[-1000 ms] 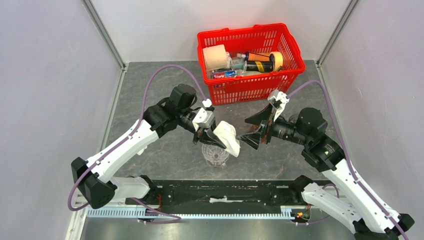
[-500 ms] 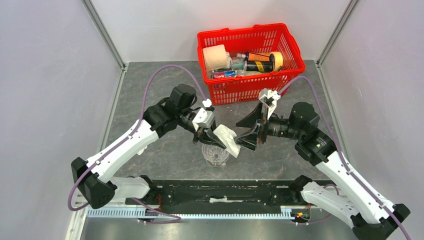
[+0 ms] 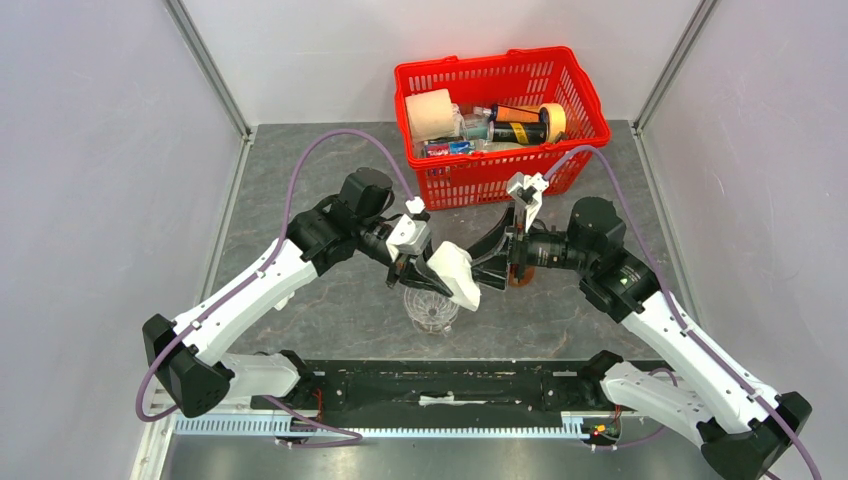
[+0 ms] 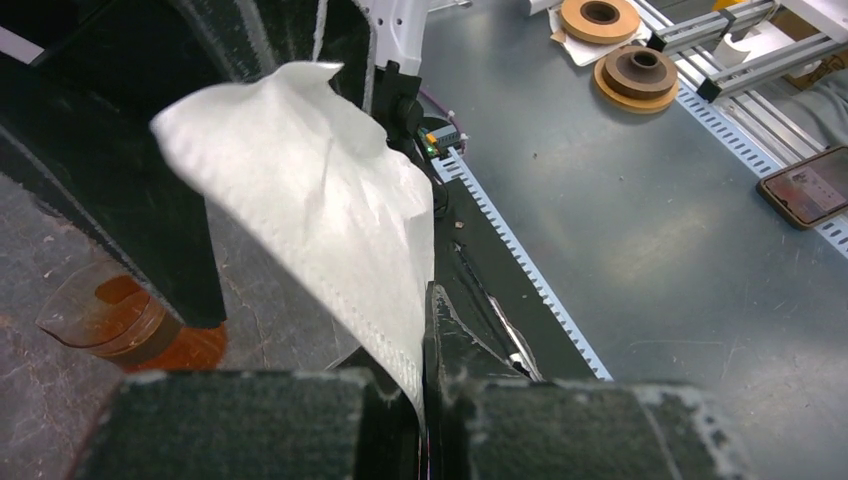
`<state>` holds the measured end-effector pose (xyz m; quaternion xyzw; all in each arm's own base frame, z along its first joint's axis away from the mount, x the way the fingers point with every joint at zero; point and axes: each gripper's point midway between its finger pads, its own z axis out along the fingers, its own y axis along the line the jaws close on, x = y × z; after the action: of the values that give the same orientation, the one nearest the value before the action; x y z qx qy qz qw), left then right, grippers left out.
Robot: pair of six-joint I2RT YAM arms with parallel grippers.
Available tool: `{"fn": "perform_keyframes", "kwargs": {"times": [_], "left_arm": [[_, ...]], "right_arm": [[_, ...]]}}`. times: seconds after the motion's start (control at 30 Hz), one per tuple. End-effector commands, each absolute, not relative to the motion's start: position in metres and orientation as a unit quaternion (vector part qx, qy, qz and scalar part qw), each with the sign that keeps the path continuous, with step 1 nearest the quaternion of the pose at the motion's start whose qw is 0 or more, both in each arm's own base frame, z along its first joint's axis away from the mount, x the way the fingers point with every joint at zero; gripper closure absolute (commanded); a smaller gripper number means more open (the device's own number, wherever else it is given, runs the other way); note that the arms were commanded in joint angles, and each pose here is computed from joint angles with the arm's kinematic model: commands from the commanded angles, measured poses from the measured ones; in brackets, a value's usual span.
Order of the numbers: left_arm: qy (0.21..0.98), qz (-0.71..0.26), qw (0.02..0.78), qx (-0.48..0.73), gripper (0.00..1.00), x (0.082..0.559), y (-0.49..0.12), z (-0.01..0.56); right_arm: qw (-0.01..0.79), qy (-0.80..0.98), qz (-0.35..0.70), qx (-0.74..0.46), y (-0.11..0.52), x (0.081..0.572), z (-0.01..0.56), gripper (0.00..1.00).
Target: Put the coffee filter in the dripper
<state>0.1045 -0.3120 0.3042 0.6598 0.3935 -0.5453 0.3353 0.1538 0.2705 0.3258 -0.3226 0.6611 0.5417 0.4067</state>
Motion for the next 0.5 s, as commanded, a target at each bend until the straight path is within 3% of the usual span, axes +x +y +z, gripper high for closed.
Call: {"fn": "perform_keyframes", "kwargs": {"times": [0.0, 0.23, 0.4, 0.47], "left_arm": [[0.403, -0.537, 0.347, 0.655, 0.98, 0.112, -0.316, 0.312], [0.4, -0.538, 0.35, 0.654, 0.98, 0.112, -0.317, 0.312], [0.4, -0.537, 0.353, 0.653, 0.97, 0.113, -0.318, 0.315], [0.403, -0.535, 0.355, 0.652, 0.93, 0.114, -0.318, 0.315]], "right_arm": [[0.396, 0.625, 0.58, -0.34, 0.273, 0.136, 0.352, 0.34], [0.39, 0.621, 0.586, -0.344, 0.273, 0.133, 0.352, 0.37], [0.386, 0.629, 0.583, -0.341, 0.276, 0.139, 0.347, 0.61], [0.388, 0.633, 0.578, -0.338, 0.276, 0.141, 0.345, 0.7]]}}
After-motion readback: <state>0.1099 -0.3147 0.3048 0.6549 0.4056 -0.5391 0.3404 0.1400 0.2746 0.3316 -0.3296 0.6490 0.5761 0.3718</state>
